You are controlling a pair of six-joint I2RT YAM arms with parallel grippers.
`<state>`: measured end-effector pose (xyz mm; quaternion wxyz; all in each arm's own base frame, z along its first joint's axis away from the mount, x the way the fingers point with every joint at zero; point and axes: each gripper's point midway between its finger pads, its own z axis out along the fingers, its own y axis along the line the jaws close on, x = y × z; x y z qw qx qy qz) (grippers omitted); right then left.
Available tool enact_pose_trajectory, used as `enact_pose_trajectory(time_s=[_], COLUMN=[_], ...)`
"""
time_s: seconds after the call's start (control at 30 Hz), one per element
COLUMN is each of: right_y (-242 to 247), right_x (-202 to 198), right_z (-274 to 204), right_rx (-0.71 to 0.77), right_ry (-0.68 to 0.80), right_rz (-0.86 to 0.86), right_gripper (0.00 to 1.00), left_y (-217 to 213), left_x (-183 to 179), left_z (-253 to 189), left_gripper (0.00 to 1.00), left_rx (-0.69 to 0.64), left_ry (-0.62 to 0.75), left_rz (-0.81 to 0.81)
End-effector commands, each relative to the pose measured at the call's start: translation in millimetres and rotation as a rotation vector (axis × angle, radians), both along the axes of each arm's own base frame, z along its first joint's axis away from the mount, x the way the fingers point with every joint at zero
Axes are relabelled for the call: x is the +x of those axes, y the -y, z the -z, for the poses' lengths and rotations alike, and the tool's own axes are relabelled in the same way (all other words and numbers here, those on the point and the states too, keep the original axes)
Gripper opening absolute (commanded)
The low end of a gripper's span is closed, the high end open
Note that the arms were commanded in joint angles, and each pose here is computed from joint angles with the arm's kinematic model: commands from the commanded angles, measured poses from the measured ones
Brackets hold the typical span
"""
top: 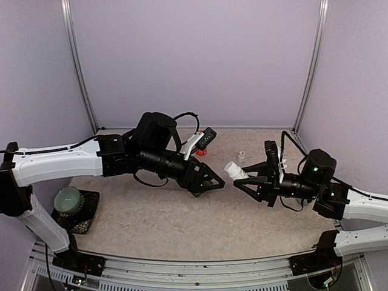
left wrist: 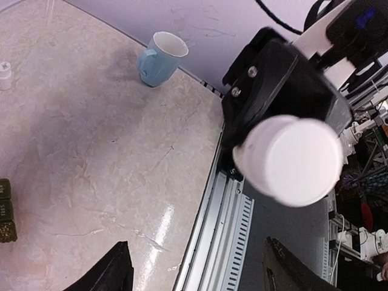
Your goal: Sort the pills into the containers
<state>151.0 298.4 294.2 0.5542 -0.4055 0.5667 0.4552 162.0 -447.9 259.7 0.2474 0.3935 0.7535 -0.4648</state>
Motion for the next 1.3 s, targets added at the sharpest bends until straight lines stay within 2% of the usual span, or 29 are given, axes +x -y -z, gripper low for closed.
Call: enact_pose_trajectory(time_s=[0.0,0.23,0.4,0.6,1.03,1.17,1.27], right_y=[-11,-20,-19,-19,-17,-19,-21], right_x=[2,-8,-3,-6,-1,-5,-11], right_z=[6,10,11,8,16,15,8], right_rx=[-0.040,-0.054,-0.084,-0.076,-0.098,-0.086,-0.047], right_ry=[-0.009,-0.044,-0.034,-0.024,-0.020,-0.051,-0.116], right_rz=[-0.044,-0.132,-0.099,-0.119,-0.087,-0.112,-0.165], right_gripper=[0.00,0.00,0.00,0.00,0.01,0.01,0.02], left_y=[-3,13,14,9,10,11,9], left_x=[8,0,-5,-1,-5,-18,-33], left_z=[-50,-44,-36,-28,-32,-36,-38], left_gripper=[0.73,0.70,0.61,0.62,0.23,0.18,0.17], left_rx=[-0.112,-0.067,-0.044,-0.020,-0.050,-0.065,-0.061], left_ry=[0.065,0.043,-0.027,-0.051,-0.061,-0.015,0.086], left_rz=[0.007,0.134,0.146,0.128,0.161,0.229,0.314])
